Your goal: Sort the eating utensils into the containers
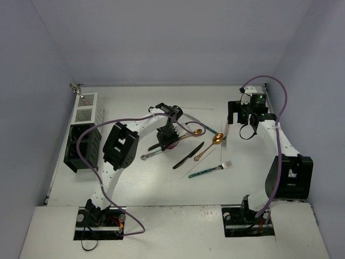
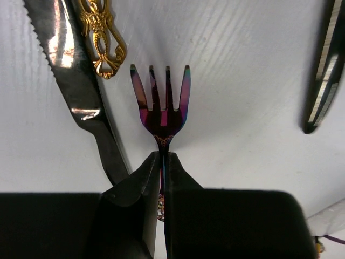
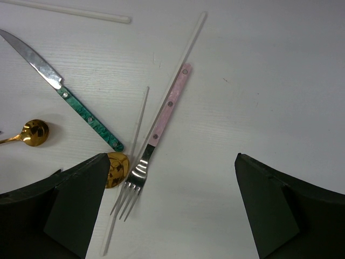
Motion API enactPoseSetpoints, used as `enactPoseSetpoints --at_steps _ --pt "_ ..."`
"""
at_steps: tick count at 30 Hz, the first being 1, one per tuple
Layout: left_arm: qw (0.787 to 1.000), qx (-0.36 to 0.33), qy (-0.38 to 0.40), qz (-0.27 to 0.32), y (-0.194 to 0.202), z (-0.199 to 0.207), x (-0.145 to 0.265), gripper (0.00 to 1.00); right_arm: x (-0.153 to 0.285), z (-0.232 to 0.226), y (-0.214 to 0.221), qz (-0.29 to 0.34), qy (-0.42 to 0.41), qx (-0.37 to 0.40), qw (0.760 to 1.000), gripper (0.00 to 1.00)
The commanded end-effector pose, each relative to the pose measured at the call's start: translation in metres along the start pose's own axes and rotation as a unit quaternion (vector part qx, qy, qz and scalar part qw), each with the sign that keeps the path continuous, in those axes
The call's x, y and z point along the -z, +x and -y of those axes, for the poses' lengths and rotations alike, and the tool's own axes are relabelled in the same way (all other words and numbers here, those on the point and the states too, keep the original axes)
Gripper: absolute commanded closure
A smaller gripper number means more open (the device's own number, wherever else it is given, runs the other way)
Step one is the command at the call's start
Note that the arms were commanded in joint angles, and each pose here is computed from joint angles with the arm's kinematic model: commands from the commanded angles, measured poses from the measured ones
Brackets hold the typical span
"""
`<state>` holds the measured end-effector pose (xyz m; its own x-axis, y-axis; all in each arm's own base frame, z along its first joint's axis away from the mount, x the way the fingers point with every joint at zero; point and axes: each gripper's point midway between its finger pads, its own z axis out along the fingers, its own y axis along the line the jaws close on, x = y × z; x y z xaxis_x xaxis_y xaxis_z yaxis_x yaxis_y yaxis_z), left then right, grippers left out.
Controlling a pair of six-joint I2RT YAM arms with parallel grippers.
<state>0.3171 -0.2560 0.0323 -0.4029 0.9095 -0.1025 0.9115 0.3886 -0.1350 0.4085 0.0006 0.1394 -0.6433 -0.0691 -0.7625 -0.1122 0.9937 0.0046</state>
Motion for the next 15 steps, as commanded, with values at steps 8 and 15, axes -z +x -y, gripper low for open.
enactPoseSetpoints --at_steps 8,15 --pt "0.956 0.052 -0.054 0.284 -0.046 0.022 0.214 1.00 0.005 0.000 -0.024 0.037 -0.002 -0.008 0.999 0.00" --pt "0.859 0.213 -0.121 0.450 0.038 -0.075 0.312 1.00 0.001 -0.003 -0.025 0.036 -0.010 -0.010 0.999 0.00"
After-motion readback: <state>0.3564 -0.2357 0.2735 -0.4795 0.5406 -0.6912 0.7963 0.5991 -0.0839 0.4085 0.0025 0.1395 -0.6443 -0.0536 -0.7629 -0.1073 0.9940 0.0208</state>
